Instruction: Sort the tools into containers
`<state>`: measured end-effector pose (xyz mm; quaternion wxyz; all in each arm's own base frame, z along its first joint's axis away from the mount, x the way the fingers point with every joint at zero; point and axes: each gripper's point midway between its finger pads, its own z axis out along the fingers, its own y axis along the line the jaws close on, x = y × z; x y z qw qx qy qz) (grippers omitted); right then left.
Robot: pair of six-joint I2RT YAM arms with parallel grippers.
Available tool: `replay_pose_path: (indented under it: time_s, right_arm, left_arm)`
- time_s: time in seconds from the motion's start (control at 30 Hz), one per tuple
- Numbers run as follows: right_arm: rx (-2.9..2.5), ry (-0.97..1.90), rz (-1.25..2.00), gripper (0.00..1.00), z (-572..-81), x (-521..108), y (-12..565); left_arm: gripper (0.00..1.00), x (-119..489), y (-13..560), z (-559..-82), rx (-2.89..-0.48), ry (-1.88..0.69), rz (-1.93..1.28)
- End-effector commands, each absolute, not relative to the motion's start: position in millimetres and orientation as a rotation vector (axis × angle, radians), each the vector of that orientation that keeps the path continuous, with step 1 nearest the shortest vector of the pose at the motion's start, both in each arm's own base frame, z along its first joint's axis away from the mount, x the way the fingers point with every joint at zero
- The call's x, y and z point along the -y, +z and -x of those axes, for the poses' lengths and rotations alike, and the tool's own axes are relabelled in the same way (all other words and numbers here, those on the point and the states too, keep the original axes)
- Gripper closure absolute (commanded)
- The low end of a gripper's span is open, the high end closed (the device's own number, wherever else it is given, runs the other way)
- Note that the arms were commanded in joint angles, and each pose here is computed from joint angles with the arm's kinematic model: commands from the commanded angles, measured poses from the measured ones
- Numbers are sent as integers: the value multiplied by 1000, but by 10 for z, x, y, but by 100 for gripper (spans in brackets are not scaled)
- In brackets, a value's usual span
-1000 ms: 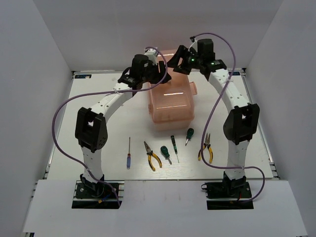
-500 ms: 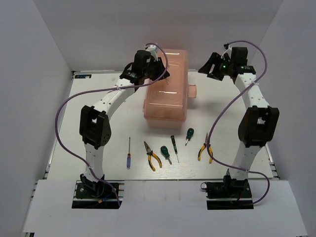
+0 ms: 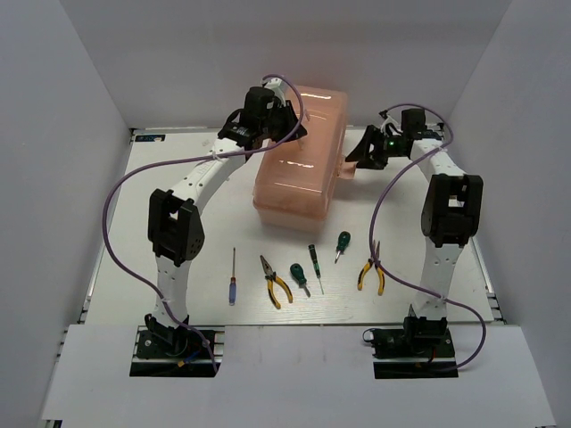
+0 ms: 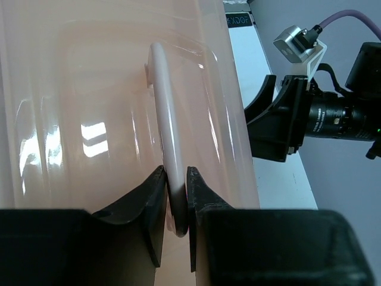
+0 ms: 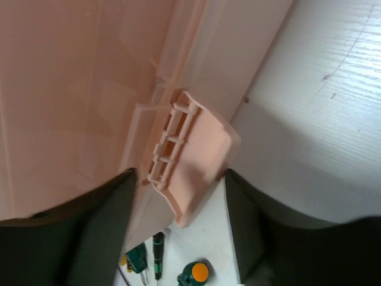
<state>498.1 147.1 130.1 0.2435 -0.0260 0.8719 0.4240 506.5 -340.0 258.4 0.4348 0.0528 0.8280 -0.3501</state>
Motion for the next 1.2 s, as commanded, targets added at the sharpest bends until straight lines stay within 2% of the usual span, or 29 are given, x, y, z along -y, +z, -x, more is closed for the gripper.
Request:
replay_pose_path:
  time_s: [0.0,0.03,0.07,0.13,0.17,0.3,0.37,0.5,0.63,0.83,1.0,1.03,1.1,1.13,1.17]
  right_arm:
    - [-2356,1250,109,40,-4930,-1536,1297]
    - [-2351,1272,109,66,-4922,-1546,1292]
    - [-2352,1278,100,80,-4917,-1550,1271]
    - [-2360,1285,98,96,-4888,-1559,1228]
    - [-2369,1290,86,98,-4872,-1546,1187]
    - [-2377,1263,89,100,-4875,-1517,1150]
    - [-2360,1194,42,100,-4989,-1292,1183]
    - [-2333,1024,11,100,-5236,-995,1279]
    - [-2321,893,-16,100,-5413,-699,1297]
    - [-2315,749,-46,100,-5527,-373,1353]
    - [-2311,723,-46,100,-5576,-287,1371]
    - [-2309,719,-50,100,-5584,-274,1377]
    - [-2304,735,-36,100,-5572,-311,1421]
    - [-2304,741,-26,100,-5568,-349,1419]
    - [-2302,751,-26,100,-5567,-361,1427]
  left_arm:
    - [100,3484,3120,-4964,-1939,-973,-149]
    - [100,3485,3120,-4963,-1939,-973,-149]
    - [100,3487,3122,-4962,-1941,-979,-140]
    - [100,3497,3252,-4979,-1917,-985,-143]
    - [100,3498,3330,-4982,-1899,-989,-146]
    - [100,3378,3517,-5106,-1856,-1004,-92]
    - [100,3335,3760,-5078,-1805,-1002,-87]
    - [100,2935,4172,-5130,-1734,-934,-8]
    - [100,2282,4390,-5138,-1718,-754,115]
    - [100,1401,4068,-4962,-1823,-439,234]
    - [100,915,3392,-4668,-2000,-213,321]
    - [96,878,3360,-4608,-2010,-196,329]
    - [81,805,3131,-4566,-2057,-159,345]
    - [64,740,3132,-4543,-2053,-145,359]
    - [54,705,3105,-4522,-2063,-122,369]
